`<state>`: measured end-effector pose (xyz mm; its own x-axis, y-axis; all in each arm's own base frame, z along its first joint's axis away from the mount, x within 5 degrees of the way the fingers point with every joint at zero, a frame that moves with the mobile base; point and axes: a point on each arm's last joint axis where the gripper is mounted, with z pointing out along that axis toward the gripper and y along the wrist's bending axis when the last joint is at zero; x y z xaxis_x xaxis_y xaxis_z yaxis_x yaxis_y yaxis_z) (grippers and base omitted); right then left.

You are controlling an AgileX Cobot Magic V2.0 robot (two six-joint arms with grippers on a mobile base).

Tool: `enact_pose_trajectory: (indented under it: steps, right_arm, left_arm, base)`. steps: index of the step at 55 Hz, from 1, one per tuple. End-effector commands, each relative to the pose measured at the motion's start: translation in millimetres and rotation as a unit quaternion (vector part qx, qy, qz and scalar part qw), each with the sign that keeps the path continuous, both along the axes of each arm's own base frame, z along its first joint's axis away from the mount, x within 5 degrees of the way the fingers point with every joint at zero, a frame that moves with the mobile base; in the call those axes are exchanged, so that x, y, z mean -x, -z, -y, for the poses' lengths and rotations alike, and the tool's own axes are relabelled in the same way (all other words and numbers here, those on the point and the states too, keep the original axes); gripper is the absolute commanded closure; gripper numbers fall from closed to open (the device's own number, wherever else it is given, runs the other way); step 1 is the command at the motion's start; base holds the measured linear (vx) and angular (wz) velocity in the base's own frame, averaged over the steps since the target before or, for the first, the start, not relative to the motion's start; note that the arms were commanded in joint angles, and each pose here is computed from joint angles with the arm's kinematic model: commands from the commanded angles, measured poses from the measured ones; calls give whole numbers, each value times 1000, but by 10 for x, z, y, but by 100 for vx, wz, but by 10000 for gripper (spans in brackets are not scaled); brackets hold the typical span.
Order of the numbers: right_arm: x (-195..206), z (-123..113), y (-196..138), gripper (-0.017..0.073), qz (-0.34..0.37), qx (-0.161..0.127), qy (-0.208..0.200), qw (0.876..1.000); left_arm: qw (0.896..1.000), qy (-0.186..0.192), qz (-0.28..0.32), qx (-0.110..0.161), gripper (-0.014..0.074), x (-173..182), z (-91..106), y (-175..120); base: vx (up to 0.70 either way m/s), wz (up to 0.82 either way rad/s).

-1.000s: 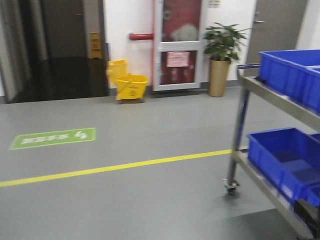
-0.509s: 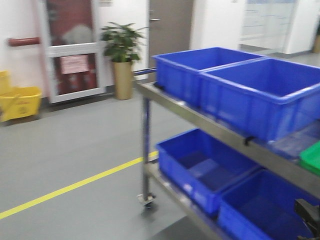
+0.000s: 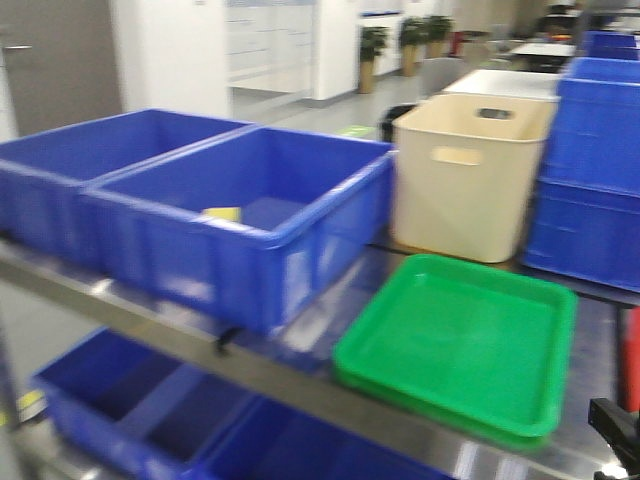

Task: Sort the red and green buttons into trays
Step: 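Hold both buttons while the base drives to the tray station, then move left gripper over green tray and right gripper over red tray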

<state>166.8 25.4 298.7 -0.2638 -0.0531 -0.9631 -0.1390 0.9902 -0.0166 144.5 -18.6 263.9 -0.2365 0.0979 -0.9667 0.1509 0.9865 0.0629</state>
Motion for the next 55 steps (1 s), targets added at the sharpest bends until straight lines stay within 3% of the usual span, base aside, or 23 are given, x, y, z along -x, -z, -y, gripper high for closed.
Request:
enact_pose_trajectory:
  steps: [1,29,55]
  right_arm:
    - [-4,-32,-194,557,56,-5,-18,998]
    - [-4,-32,-194,557,56,-5,-18,998]
    - [-4,-32,-194,557,56,-5,-18,998]
  left_arm:
    - [999,15,44,19,596,-28,38,-155]
    - [999,16,45,19,596,-28,39,-155]
    - [999,16,45,19,596,-28,39,-155]
  base:
    - [29,-88]
    - [21,-78]
    - [4,-14]
